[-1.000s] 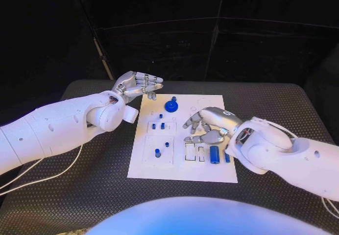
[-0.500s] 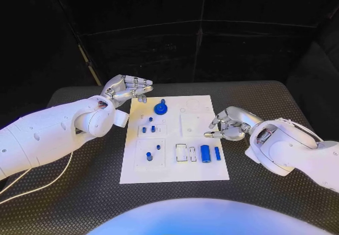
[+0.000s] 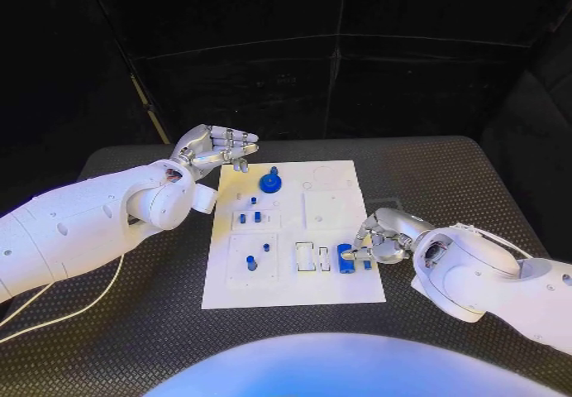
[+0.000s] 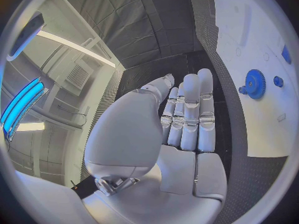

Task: Assemble the parts on the task board

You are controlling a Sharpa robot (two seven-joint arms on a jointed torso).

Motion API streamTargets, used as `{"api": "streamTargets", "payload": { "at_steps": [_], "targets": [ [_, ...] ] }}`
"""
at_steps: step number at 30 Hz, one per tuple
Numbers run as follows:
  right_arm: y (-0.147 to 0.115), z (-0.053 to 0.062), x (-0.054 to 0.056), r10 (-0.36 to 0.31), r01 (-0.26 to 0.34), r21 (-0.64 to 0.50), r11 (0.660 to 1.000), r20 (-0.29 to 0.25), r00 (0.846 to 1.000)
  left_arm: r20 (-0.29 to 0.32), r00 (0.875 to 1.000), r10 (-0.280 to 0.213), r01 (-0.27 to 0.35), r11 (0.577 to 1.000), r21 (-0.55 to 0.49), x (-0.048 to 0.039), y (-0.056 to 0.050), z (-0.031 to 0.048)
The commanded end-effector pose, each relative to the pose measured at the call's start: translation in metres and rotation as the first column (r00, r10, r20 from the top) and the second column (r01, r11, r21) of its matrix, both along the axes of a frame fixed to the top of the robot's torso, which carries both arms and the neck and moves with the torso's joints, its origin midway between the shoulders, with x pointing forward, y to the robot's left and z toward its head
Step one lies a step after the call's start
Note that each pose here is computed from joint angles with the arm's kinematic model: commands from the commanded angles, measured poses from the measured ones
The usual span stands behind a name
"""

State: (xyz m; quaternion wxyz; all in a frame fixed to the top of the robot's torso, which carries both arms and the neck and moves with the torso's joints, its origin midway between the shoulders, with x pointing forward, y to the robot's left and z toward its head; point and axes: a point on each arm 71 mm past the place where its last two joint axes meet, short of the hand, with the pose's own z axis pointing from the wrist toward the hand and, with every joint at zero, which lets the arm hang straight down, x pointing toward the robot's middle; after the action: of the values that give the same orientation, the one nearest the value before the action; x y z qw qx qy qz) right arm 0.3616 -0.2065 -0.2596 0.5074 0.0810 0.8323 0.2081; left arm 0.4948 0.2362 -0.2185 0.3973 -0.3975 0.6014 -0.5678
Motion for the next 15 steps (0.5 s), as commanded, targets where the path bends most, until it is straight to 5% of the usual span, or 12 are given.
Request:
{"api": "streamTargets", "payload": {
  "at_steps": [1,15],
  "targets": [
    [0.002,-0.002,-0.001,0.002,-0.002,-0.056,0.998,0.005,1.000,0.005,1.000,-0.007,0.007,1.000,-0.009,-0.0002,-0.001,0.0013],
    [0.011,-0.015,0.002,0.007,-0.010,-0.086,0.996,-0.030,1.000,0.002,1.000,-0.010,0.010,1.000,-0.010,-0.0006,-0.001,0.0008]
  ]
}}
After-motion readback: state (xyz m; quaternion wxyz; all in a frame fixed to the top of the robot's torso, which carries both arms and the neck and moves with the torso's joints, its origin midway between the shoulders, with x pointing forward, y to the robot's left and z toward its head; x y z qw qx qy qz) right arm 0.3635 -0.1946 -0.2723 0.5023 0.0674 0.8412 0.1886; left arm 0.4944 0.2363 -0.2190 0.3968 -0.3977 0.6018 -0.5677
